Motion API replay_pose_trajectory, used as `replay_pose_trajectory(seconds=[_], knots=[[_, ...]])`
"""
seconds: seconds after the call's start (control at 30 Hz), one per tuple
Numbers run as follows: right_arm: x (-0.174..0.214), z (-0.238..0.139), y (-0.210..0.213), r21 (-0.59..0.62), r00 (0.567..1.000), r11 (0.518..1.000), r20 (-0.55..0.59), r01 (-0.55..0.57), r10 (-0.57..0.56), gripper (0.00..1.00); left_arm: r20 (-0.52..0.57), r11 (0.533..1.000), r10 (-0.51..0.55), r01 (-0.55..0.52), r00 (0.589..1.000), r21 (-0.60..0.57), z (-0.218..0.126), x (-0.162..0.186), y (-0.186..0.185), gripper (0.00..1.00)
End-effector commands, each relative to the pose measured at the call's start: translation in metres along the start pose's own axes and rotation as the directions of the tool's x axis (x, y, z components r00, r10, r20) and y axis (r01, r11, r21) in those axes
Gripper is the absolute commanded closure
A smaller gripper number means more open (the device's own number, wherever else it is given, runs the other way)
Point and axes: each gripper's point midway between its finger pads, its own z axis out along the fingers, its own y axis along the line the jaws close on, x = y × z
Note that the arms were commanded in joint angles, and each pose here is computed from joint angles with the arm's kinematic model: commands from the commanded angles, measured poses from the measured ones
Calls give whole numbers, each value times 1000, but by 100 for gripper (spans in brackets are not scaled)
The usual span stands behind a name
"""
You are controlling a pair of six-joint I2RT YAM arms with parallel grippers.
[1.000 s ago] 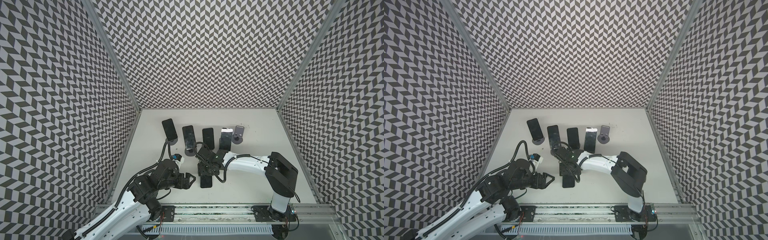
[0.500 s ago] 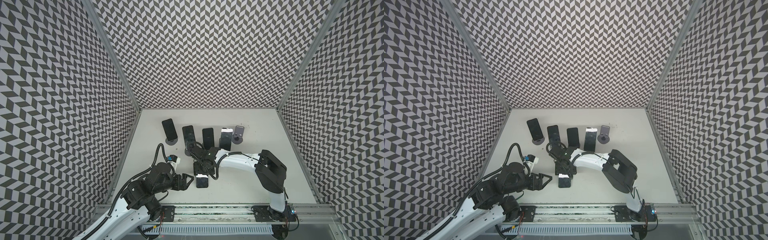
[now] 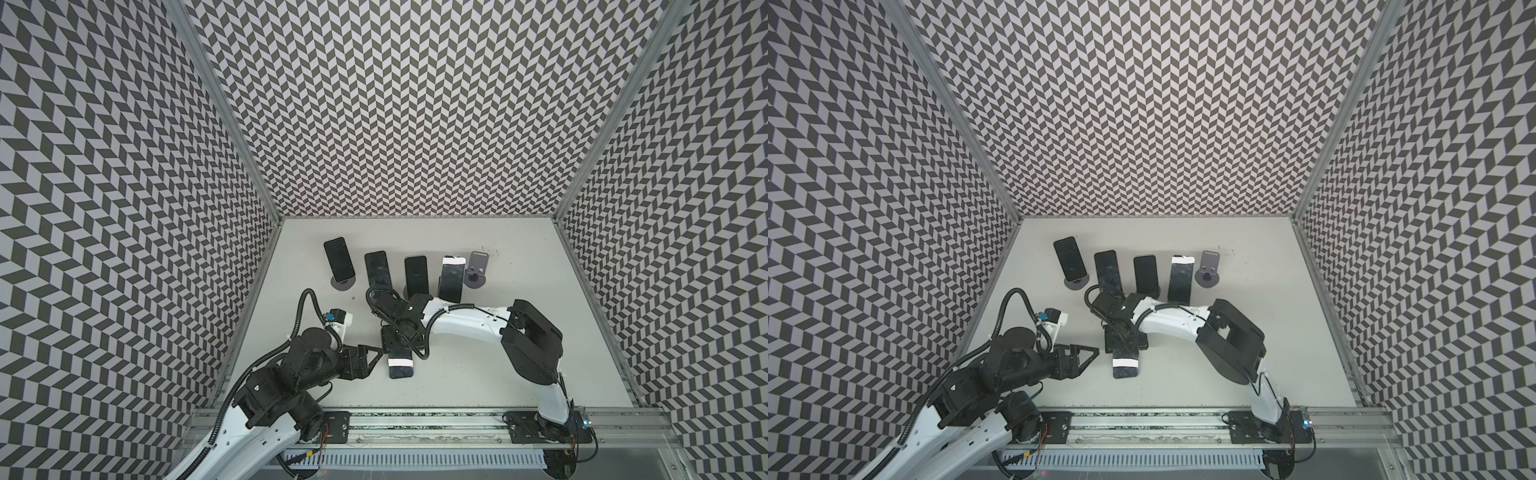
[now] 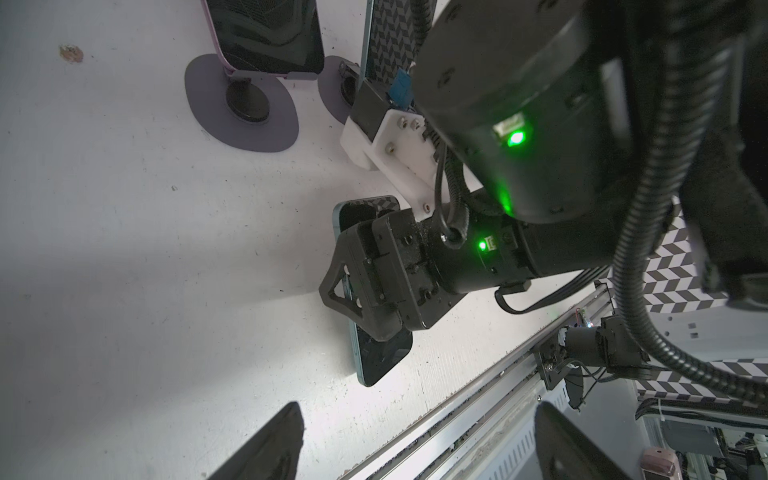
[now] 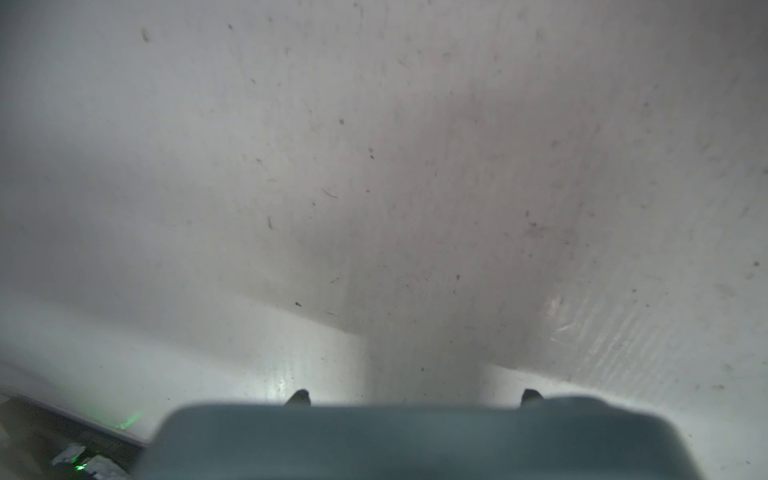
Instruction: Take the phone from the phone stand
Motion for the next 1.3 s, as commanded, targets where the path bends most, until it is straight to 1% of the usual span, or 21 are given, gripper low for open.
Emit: replay_pose_trajectory(seconds=[0.0, 0.13, 0.27, 0.57, 0.87, 1.1, 1.27], knots=[[-6, -2, 18, -50, 1000, 998, 2, -28, 28, 54, -22, 1000, 13, -13, 1000, 13, 8, 0, 2, 13], [-1, 1, 21, -73, 997, 994, -27, -79, 77, 54, -29, 1000, 19, -19, 999, 23, 10, -2, 3, 13], [9, 8, 16, -68, 991, 991, -65, -117, 113, 54, -30, 999, 24, -23, 999, 29, 10, -3, 3, 13], [15, 10, 16, -47, 990, 991, -64, -128, 125, 54, 9, 999, 21, -22, 1000, 37, 4, -6, 1, 13], [17, 24, 12, -14, 988, 990, -73, -139, 138, 53, 24, 999, 20, -21, 1000, 40, 1, -8, 0, 13], [23, 35, 4, 20, 985, 990, -103, -138, 140, 52, 59, 999, 14, -17, 998, 43, -4, -12, 0, 13], [27, 37, 5, 20, 981, 988, -124, -150, 152, 50, 91, 999, 4, -8, 996, 44, -9, -15, 0, 14]])
